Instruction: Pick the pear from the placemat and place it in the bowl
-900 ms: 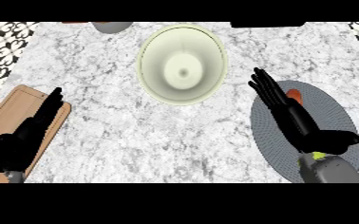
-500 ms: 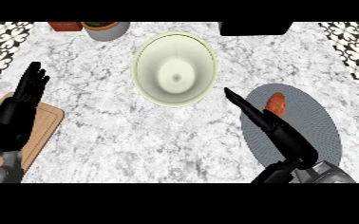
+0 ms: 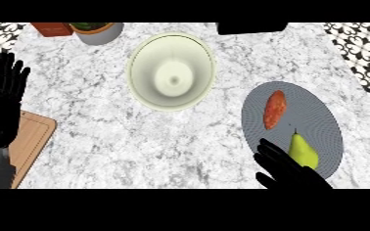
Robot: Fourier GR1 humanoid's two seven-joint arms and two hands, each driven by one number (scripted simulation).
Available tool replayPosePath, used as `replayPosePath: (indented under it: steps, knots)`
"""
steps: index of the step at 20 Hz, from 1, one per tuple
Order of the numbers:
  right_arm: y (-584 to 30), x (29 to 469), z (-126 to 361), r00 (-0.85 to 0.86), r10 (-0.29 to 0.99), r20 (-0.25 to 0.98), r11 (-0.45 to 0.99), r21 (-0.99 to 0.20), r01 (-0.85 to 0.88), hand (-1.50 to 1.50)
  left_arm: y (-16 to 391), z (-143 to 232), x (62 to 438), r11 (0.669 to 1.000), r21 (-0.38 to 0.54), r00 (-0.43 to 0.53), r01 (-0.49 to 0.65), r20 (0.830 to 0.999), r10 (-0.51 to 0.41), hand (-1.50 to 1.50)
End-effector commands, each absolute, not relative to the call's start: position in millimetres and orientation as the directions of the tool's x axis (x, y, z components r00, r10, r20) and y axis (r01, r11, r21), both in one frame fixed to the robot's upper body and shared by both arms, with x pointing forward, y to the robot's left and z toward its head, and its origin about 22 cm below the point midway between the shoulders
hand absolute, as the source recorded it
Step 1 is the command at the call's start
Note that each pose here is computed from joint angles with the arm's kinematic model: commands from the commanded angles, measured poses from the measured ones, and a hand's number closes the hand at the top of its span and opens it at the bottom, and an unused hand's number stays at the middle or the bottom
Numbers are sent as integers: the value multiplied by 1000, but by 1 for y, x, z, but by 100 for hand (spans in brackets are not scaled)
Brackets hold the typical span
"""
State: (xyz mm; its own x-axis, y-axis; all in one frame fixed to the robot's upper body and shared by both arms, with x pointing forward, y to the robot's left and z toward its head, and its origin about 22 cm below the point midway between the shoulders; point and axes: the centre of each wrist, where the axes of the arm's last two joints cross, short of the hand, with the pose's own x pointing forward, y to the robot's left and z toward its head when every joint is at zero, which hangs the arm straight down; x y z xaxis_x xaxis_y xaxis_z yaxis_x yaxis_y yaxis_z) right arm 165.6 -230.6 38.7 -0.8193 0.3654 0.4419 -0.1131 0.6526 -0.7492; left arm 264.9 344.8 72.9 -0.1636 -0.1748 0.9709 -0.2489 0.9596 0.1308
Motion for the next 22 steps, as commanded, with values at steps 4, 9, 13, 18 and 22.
replayPosePath:
  steps: [4,9,13,18,22]
  knots:
    - [-258,95,52,-772,603,201,477,-867,147,-150,348,74,265,958,102,-173,-268,973,-152,0]
    - [-286,68,80,-636,765,105,257,-954,152,-150,355,83,271,952,128,-178,-277,967,-182,0]
    - [-294,54,101,-546,838,-4,44,-996,76,-150,352,67,265,954,127,-172,-270,969,-178,0]
    - [-292,43,121,-455,880,-136,-156,-988,-6,-150,338,90,276,965,123,-195,-232,966,-170,0]
    - [-286,38,124,-396,908,-133,-162,-986,-40,-150,339,93,289,972,117,-198,-202,968,-158,0]
